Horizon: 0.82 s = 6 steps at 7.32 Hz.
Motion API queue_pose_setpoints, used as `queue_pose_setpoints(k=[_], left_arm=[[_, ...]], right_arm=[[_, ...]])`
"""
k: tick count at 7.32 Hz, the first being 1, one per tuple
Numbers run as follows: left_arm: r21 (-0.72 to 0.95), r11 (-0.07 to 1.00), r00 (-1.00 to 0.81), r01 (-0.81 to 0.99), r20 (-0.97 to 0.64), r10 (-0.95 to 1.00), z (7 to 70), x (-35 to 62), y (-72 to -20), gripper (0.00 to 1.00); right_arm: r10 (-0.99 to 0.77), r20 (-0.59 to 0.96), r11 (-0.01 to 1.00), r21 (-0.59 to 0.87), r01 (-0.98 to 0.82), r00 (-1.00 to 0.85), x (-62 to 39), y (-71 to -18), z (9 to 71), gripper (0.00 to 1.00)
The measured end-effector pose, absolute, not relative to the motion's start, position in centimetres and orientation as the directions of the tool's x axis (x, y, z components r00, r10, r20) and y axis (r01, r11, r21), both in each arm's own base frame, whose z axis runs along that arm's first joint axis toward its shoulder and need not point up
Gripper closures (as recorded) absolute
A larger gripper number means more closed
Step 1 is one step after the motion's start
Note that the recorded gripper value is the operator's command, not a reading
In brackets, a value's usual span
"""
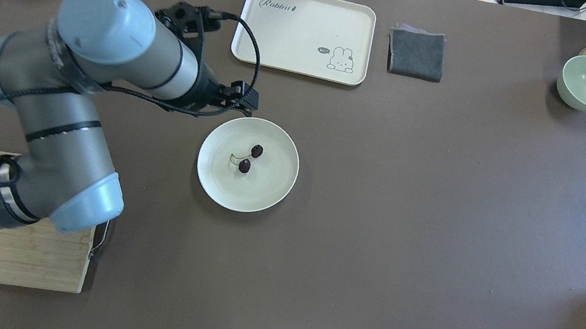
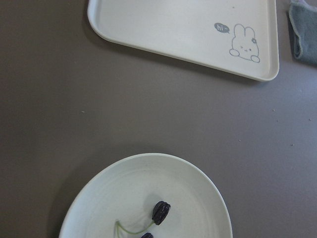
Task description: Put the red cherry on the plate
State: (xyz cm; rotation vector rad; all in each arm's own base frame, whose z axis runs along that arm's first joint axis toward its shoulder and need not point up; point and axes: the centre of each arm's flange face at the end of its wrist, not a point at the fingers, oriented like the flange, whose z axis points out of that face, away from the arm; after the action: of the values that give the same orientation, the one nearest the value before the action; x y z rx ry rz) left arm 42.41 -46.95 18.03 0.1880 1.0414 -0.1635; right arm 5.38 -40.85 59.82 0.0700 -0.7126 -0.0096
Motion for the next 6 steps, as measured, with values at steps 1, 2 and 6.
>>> queue_pose_setpoints(k=[1,2,6], left_arm=[[0.103,0.977,0.558,0.189,-0.83,-0.021,17.5,37.0,-48.6,0.02],[0.137,0.98,0.625,0.147,-0.78,0.015,18.3,30.8,-51.3,0.02],[0.235,0.957,0.769,-0.168,-0.577,0.277,29.6,0.3,-57.1,0.02]], right_arm=[[-0.027,0.658,0.998,0.059,-0.016,0.752,5.3,-40.8,60.2,0.0],[-0.023,0.661,0.999,0.052,-0.016,0.75,5.3,-40.8,60.4,0.0],[-0.013,0.663,0.999,0.037,-0.015,0.749,5.3,-40.7,61.2,0.0]])
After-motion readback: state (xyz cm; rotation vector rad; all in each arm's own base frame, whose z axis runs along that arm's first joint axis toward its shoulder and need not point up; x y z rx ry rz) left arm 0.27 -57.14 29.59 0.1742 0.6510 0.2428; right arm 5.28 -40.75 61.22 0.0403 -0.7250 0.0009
